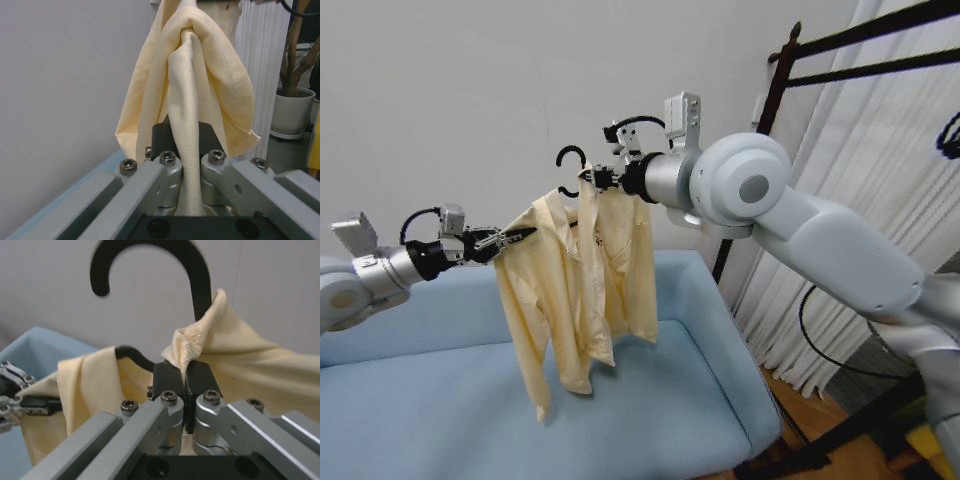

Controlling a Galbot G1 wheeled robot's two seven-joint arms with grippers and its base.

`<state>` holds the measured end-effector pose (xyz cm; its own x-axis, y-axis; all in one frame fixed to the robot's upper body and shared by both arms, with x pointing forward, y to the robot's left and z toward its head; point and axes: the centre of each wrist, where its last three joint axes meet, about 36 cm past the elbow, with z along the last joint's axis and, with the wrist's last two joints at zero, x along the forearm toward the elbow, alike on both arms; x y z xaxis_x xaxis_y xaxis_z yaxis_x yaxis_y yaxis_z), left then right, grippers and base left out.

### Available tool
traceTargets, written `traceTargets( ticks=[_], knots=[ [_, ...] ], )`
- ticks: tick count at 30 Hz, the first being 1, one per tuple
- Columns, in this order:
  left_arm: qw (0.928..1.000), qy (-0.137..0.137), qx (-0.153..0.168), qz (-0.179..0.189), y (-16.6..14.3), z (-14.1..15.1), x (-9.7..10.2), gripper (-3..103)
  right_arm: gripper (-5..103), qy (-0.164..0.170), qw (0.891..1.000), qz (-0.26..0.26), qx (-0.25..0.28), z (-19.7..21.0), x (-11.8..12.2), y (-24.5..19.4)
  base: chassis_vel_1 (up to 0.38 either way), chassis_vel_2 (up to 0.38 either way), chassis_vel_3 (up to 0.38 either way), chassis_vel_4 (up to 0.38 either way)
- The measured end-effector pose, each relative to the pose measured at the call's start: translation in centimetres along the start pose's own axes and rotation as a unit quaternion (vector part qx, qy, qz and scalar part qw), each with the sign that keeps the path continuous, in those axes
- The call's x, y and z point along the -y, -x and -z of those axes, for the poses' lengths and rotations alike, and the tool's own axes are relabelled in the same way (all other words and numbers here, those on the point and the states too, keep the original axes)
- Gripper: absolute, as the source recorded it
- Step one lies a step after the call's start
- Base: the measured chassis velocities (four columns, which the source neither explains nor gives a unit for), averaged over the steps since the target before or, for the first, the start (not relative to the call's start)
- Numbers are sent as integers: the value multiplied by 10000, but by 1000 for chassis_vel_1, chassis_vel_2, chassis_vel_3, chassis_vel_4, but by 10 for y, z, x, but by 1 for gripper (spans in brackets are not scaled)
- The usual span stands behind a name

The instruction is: Pick up the clothes from the sofa and hang them on the clothes hanger.

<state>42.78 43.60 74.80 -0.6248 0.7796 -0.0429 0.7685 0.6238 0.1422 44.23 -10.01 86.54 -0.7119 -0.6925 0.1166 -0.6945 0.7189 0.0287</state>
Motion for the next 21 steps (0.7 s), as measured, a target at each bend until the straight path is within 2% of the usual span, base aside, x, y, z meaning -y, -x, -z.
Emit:
traceTargets(
  ticks=[9,10,11,14,16,17,18,19,21],
  knots=[
    [9999,60,100,-75,-4,10,-5,2,0,-100,9998,-104,-157,-11,14,1,0,0,0,0],
    [9999,51,124,-67,-6,11,-7,2,5,-139,9998,-110,-133,-11,17,-4,0,0,0,0],
    [9999,51,124,-67,-6,11,-7,2,5,-139,9998,-110,-133,-11,17,-4,0,0,0,0],
    [9998,40,164,-102,-9,11,-13,2,21,-208,9996,-158,-83,-10,23,-15,0,0,0,0],
    [9998,31,171,-133,-12,11,-17,2,21,-232,9995,-191,-59,-9,29,-22,0,0,0,0],
    [9997,27,173,-141,-13,11,-19,2,32,-244,9995,-203,-46,-9,31,-24,0,0,0,0],
    [9997,19,179,-142,-15,11,-22,2,32,-267,9994,-216,-28,-8,34,-28,0,0,0,0],
    [9997,10,185,-140,-18,11,-26,2,43,-298,9993,-225,-2,-7,35,-33,0,0,0,0],
    [9997,5,189,-146,-19,10,-28,2,43,-315,9992,-226,14,-5,36,-35,0,0,0,0]
  ],
)
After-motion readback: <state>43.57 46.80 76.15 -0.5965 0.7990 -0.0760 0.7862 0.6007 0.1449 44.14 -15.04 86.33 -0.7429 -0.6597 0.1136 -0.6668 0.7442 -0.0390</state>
